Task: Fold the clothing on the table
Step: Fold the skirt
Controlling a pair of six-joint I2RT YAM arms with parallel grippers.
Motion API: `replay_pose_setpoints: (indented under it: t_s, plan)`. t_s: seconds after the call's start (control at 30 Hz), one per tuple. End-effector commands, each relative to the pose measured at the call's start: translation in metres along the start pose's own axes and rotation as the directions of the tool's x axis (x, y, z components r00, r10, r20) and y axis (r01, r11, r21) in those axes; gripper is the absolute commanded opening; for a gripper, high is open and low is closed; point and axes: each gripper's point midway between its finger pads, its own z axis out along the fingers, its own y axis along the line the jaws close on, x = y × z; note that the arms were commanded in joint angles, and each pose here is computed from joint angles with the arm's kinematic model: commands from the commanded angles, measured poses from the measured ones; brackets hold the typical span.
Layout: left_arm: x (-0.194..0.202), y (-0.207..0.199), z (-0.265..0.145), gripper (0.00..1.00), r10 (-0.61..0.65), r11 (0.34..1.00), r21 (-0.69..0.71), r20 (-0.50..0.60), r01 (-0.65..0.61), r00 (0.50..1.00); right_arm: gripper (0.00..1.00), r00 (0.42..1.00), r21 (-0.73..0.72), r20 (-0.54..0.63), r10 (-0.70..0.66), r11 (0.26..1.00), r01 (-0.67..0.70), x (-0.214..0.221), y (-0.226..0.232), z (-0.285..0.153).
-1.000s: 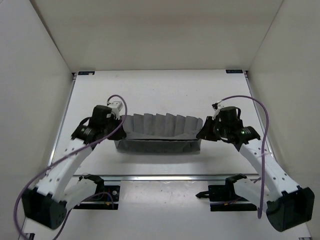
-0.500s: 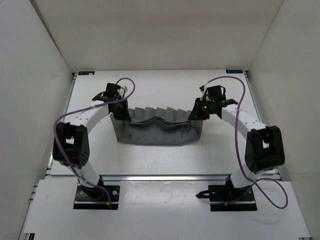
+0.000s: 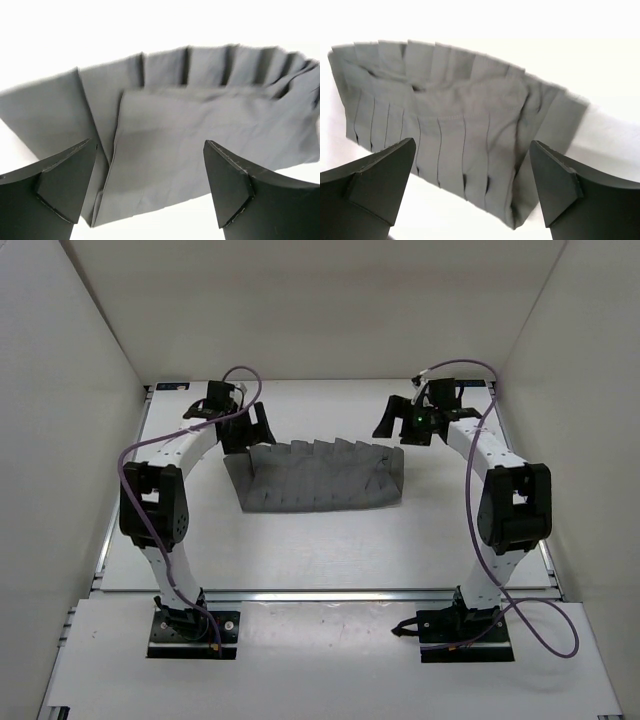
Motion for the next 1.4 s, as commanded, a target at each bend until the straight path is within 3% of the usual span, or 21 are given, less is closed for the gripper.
replay_pose_setpoints:
  t_s: [0.0, 0.13, 0.23, 0.3, 0.33, 0.4, 0.57, 0.8, 1.1, 1.27, 1.37]
  plan:
    - [-0.042, -0.035, -0.032, 0.99, 0.071, 0.993, 0.077, 0.157, -0.084, 0.985, 0.93, 0.990, -0.031, 0.123, -0.074, 0.996, 0.078, -0.040, 0.013, -0.021]
    - [-0.027, -0.057, -0.035, 0.89, 0.152, 0.978, 0.111, 0.187, -0.174, 0.971, 0.92, 0.984, 0.028, 0.075, -0.161, 0.987, 0.160, -0.019, 0.006, -0.014]
    - [0.001, -0.055, -0.029, 0.72, 0.148, 0.980, 0.117, 0.131, -0.163, 0.980, 0.91, 0.987, 0.074, -0.003, -0.162, 0.984, 0.162, 0.006, -0.009, -0.009]
    - [0.025, -0.048, -0.023, 0.38, 0.144, 0.981, 0.117, 0.095, -0.155, 0.985, 0.89, 0.992, 0.081, -0.045, -0.121, 0.989, 0.124, 0.028, -0.020, -0.009]
    - [0.034, -0.045, -0.022, 0.30, 0.145, 0.982, 0.107, 0.087, -0.154, 0.986, 0.89, 0.993, 0.080, -0.048, -0.107, 0.991, 0.110, 0.033, -0.023, -0.011]
    - [0.042, -0.035, -0.020, 0.00, 0.144, 0.987, 0.057, 0.076, -0.149, 0.987, 0.88, 0.996, 0.089, -0.044, -0.082, 0.992, 0.085, 0.039, -0.034, -0.017]
    - [0.063, -0.013, -0.016, 0.00, 0.169, 0.983, -0.077, 0.049, -0.164, 0.984, 0.91, 0.997, 0.123, -0.052, -0.065, 0.990, 0.071, 0.059, -0.045, -0.026]
    - [0.071, 0.015, -0.017, 0.00, 0.111, 0.985, -0.136, 0.051, -0.103, 0.992, 0.91, 0.994, 0.082, -0.099, -0.054, 0.995, 0.062, 0.077, -0.037, -0.008]
    - [0.088, 0.027, -0.008, 0.00, 0.149, 0.971, -0.192, 0.004, -0.145, 0.989, 0.80, 0.969, 0.125, -0.239, -0.061, 0.988, 0.093, 0.101, -0.043, 0.021]
    - [0.090, 0.035, -0.002, 0.00, 0.145, 0.964, -0.223, -0.001, -0.142, 0.989, 0.77, 0.970, 0.175, -0.238, -0.051, 0.980, 0.094, 0.106, -0.052, 0.019]
    - [0.099, 0.042, -0.001, 0.00, 0.143, 0.958, -0.246, -0.032, -0.147, 0.989, 0.70, 0.966, 0.199, -0.255, -0.041, 0.975, 0.094, 0.111, -0.058, 0.021]
